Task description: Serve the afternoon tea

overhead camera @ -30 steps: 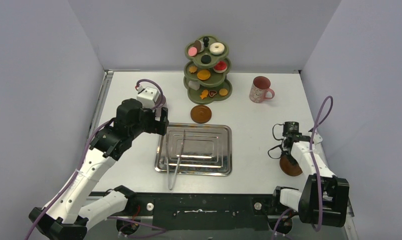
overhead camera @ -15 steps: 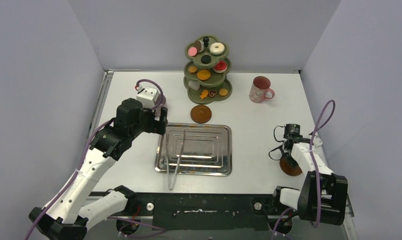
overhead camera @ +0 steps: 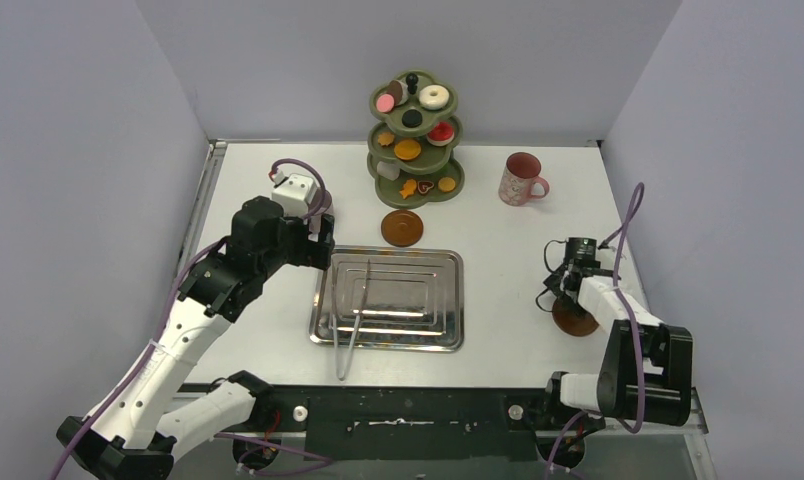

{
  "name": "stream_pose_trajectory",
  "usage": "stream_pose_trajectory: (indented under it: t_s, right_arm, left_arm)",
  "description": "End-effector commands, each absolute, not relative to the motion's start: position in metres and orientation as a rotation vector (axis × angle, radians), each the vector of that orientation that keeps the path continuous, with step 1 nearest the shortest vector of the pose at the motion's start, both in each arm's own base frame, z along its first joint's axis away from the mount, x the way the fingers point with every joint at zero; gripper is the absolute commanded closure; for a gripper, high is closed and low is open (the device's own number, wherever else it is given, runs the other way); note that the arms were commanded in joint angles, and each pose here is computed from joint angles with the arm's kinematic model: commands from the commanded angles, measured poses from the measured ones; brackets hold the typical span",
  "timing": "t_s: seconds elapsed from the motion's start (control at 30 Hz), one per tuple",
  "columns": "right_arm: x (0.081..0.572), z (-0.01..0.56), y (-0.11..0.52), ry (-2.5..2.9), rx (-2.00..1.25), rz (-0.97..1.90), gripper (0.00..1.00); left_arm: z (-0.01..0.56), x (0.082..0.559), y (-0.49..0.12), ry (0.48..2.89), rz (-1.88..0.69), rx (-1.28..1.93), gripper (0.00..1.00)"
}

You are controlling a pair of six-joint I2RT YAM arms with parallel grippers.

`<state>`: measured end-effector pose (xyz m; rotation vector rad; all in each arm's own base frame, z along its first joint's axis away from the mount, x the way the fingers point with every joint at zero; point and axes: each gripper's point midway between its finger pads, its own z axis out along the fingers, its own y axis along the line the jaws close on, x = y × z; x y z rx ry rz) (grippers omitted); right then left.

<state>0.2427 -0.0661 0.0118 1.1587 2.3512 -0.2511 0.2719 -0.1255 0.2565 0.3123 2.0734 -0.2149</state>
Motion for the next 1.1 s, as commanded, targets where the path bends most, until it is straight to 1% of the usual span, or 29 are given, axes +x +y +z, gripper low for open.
stream_pose_trajectory:
  t_s: [0.0,0.1,0.27,0.37,0.5,0.67,0.83,0.97,1.07]
  right_arm:
    - [0.277,0.008,-0.016,2.413,0.951,0.030,0.44]
    - [0.289,0.011,0.000,2.416,0.847,0.074,0.44]
    - [0.308,0.019,0.040,2.435,0.663,0.243,0.45]
    - [0.314,0.022,0.050,2.454,0.595,0.252,0.45]
    - [0.321,0.023,0.065,2.482,0.484,0.230,0.45]
    - [0.339,0.026,0.077,2.472,0.364,0.130,0.45]
    - [0.364,0.027,0.081,2.443,0.277,0.025,0.49]
    - [0.387,0.031,0.090,2.426,0.231,0.020,0.53]
    - [0.401,0.037,0.104,2.405,0.190,0.043,0.54]
  left_arm:
    - [0.272,0.276,-0.125,2.010,-0.218,0.305,0.05]
    - [0.271,0.276,-0.125,2.013,-0.215,0.305,0.05]
    - [0.271,0.277,-0.125,2.017,-0.208,0.304,0.05]
    - [0.271,0.276,-0.124,2.013,-0.210,0.303,0.05]
    - [0.273,0.276,-0.124,2.008,-0.213,0.303,0.05]
    - [0.274,0.275,-0.124,2.004,-0.216,0.303,0.05]
    - [0.274,0.275,-0.124,2.003,-0.219,0.301,0.05]
    - [0.275,0.275,-0.123,2.001,-0.217,0.298,0.05]
    - [0.275,0.274,-0.123,1.998,-0.216,0.297,0.05]
